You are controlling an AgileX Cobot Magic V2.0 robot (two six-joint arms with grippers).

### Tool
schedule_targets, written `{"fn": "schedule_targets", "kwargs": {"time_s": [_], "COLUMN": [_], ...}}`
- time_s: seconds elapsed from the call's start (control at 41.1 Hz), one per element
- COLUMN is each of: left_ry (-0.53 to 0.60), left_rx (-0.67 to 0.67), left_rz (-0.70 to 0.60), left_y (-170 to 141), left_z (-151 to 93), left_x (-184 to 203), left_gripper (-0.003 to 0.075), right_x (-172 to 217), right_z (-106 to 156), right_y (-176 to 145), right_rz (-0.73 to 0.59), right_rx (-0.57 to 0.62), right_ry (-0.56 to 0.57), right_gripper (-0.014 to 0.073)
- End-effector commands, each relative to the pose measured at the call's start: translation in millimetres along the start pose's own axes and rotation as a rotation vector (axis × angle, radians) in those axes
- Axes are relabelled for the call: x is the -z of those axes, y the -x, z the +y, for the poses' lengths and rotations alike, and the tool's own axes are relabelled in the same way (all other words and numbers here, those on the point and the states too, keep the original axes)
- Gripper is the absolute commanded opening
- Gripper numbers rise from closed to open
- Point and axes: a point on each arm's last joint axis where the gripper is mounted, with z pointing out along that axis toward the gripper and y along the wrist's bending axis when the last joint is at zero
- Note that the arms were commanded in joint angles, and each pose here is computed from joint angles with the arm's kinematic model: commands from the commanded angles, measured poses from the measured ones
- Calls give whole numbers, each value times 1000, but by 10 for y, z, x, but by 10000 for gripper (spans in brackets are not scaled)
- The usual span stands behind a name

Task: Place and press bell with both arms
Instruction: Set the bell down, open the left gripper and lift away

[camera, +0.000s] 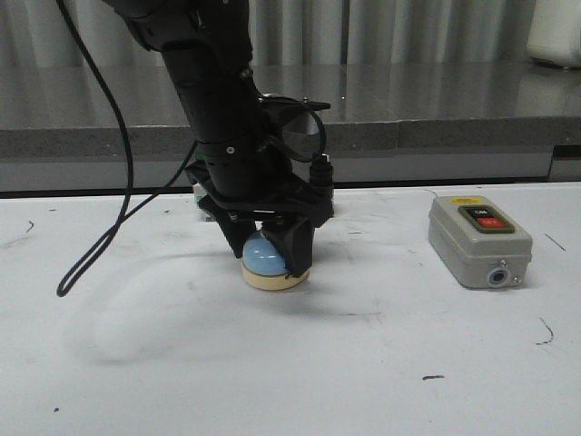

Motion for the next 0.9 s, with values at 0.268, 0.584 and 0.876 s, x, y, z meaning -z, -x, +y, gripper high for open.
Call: {"fn": "schedule_targets", "kwargs": {"time_s": [0.268, 0.584, 0.876], "left_ry": [31, 51, 110], "left_rx": [-26, 40, 278], "left_rz": [-82, -168, -263], "left_y": [115, -132, -939], "left_z": [-30, 140, 622], "left_x": [430, 1194, 1781], "left_gripper": [538, 206, -20], "right_x": [16, 17, 17], "right_z": [-4, -4, -4], "right_y": [172, 179, 179], "right_rz": [-100, -107, -107], "right_rx": [0, 0, 0], "right_ry": [-6, -6, -6], "right_gripper": [34, 34, 34]}}
